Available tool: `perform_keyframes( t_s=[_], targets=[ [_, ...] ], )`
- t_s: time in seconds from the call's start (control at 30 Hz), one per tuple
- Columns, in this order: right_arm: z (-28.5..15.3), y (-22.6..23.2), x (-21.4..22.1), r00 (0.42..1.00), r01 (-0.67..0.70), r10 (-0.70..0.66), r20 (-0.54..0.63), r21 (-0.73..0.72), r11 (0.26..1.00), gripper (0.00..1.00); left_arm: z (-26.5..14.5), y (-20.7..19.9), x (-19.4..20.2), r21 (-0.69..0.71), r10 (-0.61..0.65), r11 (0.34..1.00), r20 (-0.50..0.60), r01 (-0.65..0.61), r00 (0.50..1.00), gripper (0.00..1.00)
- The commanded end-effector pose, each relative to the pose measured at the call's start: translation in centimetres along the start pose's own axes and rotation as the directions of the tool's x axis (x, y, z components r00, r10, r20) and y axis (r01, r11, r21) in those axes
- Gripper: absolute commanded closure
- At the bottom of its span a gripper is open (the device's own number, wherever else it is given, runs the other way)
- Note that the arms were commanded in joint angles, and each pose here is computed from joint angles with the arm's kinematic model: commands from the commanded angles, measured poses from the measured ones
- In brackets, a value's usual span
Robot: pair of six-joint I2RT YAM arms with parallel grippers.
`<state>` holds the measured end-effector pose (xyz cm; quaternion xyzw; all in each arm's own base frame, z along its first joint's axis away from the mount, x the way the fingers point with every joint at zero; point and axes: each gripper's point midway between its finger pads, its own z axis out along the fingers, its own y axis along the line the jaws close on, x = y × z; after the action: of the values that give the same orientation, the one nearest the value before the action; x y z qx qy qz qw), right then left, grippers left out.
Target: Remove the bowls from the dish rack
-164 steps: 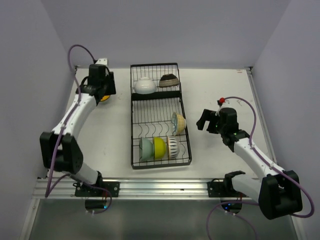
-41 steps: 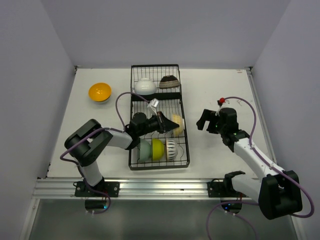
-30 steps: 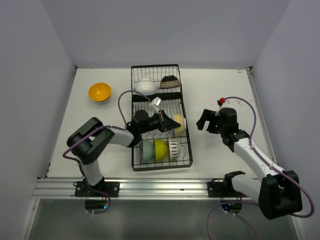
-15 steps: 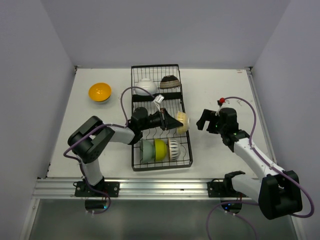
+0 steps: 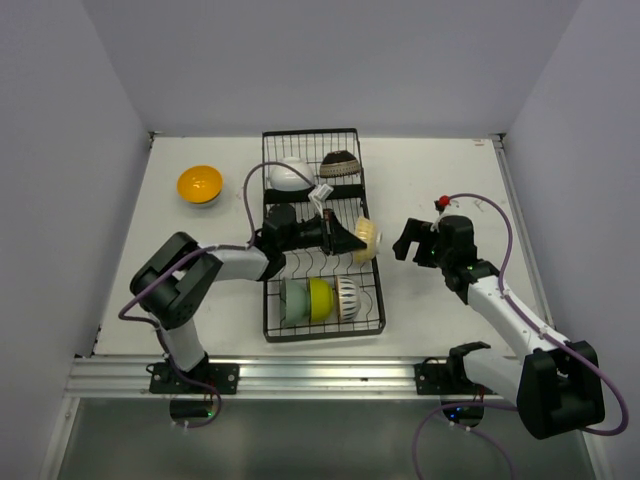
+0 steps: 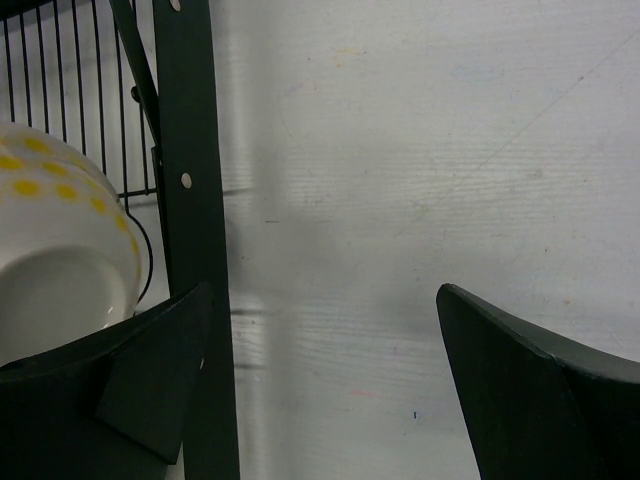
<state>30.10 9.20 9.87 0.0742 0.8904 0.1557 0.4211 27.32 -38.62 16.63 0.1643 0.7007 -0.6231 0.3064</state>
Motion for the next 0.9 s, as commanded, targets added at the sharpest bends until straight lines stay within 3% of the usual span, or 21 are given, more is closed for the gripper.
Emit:
perform_keyframes(
  t_s=[0.0, 0.13, 0.2, 0.23, 0.3, 0.4, 0.43, 0.5, 0.6, 0.67, 0.87],
  targets=[
    [-0.2, 0.6, -1.9, 0.999, 0.01, -0.01, 0.051, -0.003, 1.0, 0.02, -0.7, -7.5, -5.7, 0.146, 0.267, 0.949, 0.109, -0.281, 0.958, 1.0],
    [-0.1, 0.6, -1.9, 0.999, 0.009, -0.009, 0.048, -0.004, 1.0, 0.02, -2.3, -9.9, -7.4, 0.11, 0.383, 0.913, 0.098, -0.392, 0.919, 1.0],
    [-0.2, 0.6, -2.0, 0.999, 0.009, -0.009, 0.05, -0.005, 1.0, 0.01, -3.5, -12.0, -9.3, 0.078, 0.479, 0.868, 0.133, -0.491, 0.868, 1.0],
    [-0.1, 0.6, -1.9, 0.999, 0.01, -0.01, 0.047, -0.003, 1.0, 0.01, -4.0, -11.5, -9.2, 0.038, 0.474, 0.877, 0.098, -0.479, 0.875, 1.0],
    [-0.1, 0.6, -1.9, 0.999, 0.011, -0.01, 0.048, -0.005, 1.0, 0.01, -5.4, -12.1, -11.1, -0.055, 0.523, 0.852, 0.122, -0.52, 0.844, 1.0],
    [-0.1, 0.6, -1.8, 0.999, 0.011, -0.01, 0.046, -0.006, 1.0, 0.01, -8.7, -11.0, -14.8, -0.296, 0.611, 0.774, 0.122, -0.559, 0.782, 1.0],
    [-0.1, 0.6, -1.8, 0.999, 0.011, -0.01, 0.045, -0.006, 1.0, 0.01, -9.8, -10.5, -15.3, -0.36, 0.608, 0.76, 0.1, -0.541, 0.788, 1.0],
    [0.0, 0.6, -1.7, 0.999, 0.009, -0.009, 0.042, -0.005, 1.0, 0.01, -12.8, -9.8, -18.0, -0.532, 0.656, 0.674, 0.111, -0.513, 0.746, 1.0],
    [0.1, 0.6, -1.7, 0.999, 0.009, -0.009, 0.038, -0.006, 1.0, 0.01, -16.9, -7.9, -20.2, -0.731, 0.661, 0.538, 0.057, -0.42, 0.748, 1.0],
    [0.1, 0.6, -1.6, 0.999, 0.01, -0.009, 0.034, -0.006, 1.0, 0.01, -19.5, -5.9, -21.0, -0.835, 0.636, 0.428, 0.008, -0.345, 0.771, 1.0],
    [0.1, 0.6, -1.6, 0.999, 0.009, -0.009, 0.034, -0.006, 1.0, 0.02, -24.9, 0.5, -20.9, -0.959, 0.506, 0.148, -0.137, -0.242, 0.851, 1.0]
  ],
)
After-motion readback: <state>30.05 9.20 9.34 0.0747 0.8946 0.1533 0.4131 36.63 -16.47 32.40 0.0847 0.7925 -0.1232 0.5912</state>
